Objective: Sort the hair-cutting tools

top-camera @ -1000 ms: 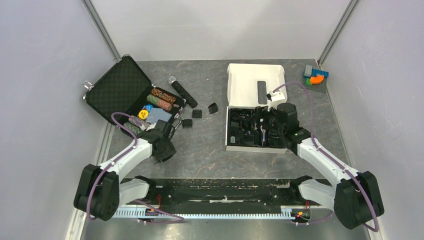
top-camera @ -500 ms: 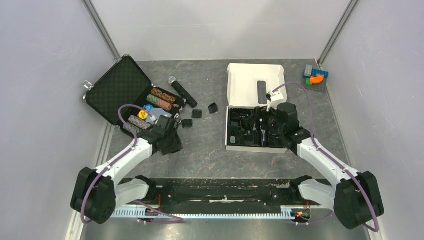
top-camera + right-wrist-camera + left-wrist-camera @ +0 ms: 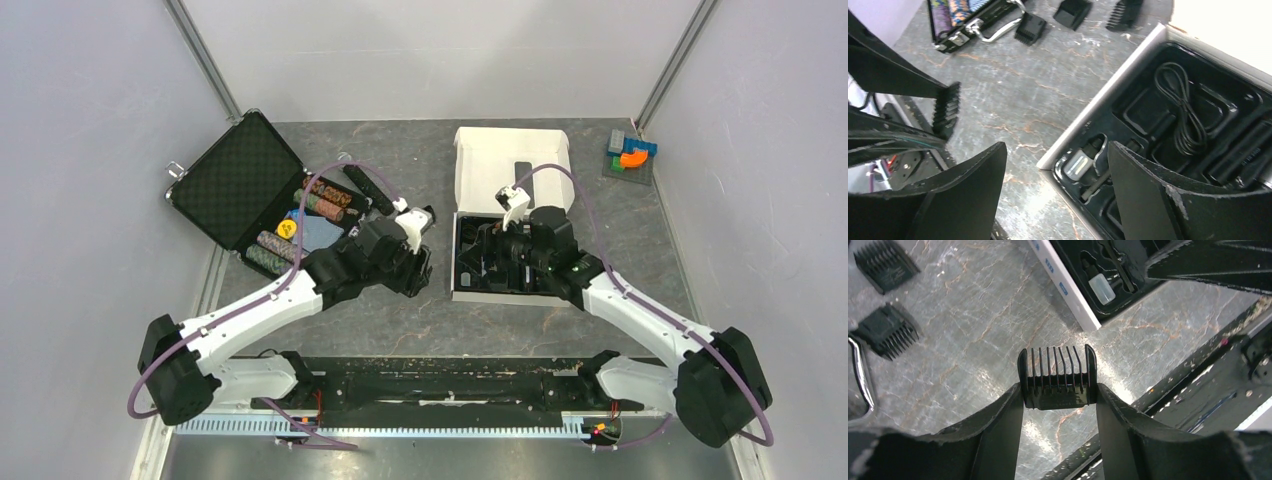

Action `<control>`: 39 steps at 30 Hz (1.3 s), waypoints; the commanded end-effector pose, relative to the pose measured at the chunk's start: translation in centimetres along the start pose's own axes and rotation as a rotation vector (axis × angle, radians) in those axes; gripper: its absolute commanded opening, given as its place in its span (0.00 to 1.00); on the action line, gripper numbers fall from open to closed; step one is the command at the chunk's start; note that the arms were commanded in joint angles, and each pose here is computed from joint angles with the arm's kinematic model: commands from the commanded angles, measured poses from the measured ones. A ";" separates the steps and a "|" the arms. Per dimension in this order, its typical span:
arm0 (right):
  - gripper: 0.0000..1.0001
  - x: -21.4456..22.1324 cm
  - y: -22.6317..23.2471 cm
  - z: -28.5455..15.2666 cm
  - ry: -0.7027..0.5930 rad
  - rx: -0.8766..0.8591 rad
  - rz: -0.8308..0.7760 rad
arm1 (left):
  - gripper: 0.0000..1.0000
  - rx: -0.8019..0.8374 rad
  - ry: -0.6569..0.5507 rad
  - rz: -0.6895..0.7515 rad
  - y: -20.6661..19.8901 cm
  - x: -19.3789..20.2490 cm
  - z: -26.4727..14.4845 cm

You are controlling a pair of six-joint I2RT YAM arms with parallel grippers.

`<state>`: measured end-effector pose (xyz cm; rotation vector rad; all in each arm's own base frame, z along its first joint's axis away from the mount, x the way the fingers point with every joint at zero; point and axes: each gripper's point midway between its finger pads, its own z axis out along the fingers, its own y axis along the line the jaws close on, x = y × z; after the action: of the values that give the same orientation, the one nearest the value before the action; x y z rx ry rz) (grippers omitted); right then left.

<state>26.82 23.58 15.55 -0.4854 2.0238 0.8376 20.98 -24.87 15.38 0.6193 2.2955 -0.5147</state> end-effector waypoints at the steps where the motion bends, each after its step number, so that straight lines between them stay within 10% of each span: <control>1: 0.77 -2.7 3.1 -0.1 -0.043 -0.106 0.005 | 0.50 0.082 -0.073 0.227 -1.6 -2.2 -1.2; 39: 0.37 -0.8 10.4 1.3 0.079 -0.483 0.196 | 0.49 0.223 -0.181 0.418 -5.7 -3.8 -2.1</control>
<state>22.20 31.01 18.18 -0.5665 2.0203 1.3845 18.24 -28.30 17.38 1.0798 2.0204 -0.5878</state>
